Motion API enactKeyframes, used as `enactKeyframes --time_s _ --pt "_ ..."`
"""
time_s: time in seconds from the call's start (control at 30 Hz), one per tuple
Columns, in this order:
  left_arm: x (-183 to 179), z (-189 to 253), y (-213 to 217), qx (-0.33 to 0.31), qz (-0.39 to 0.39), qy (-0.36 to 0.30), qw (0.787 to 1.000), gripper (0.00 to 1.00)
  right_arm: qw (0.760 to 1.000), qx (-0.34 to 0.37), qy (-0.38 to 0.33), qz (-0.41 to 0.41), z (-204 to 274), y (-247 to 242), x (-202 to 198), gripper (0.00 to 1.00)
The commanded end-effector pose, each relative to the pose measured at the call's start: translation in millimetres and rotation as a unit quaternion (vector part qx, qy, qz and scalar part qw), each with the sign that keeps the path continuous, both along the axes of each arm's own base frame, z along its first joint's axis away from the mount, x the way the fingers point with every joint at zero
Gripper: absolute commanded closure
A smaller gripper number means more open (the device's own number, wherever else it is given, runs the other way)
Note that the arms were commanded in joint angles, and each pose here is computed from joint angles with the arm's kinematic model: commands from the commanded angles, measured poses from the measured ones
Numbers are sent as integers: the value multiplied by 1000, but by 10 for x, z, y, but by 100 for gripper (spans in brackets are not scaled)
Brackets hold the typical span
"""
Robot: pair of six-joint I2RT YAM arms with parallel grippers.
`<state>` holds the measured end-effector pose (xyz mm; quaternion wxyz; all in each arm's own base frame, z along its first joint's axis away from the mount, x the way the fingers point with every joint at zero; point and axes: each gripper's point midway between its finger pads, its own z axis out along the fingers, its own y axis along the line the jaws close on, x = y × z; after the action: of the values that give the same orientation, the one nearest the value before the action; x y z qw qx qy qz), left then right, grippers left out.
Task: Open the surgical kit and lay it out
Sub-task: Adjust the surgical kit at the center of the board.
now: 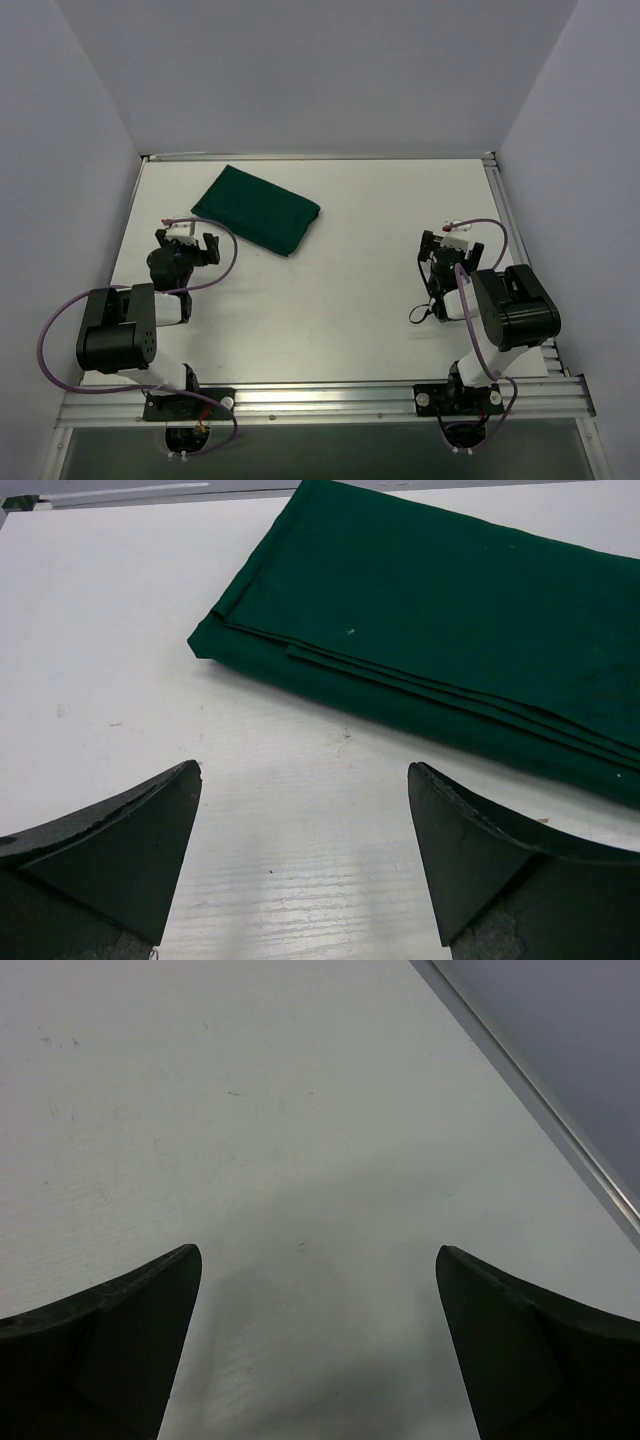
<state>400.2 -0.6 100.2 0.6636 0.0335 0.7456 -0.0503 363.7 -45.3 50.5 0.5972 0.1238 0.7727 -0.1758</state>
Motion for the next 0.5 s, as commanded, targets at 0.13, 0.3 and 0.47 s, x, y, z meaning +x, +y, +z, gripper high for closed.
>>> enactKeyframes --time_s 0.13,0.3,0.47 --pt "61 188 -36 4 -10 -30 999 6 993 18 -119 -6 550 1 213 0" --pt "53 186 -114 22 -37 -33 999 6 989 0 -139 42 809 196 132 0" --pt "76 339 -53 9 -31 -31 999 5 982 88 -102 134 1349 832 240 11"
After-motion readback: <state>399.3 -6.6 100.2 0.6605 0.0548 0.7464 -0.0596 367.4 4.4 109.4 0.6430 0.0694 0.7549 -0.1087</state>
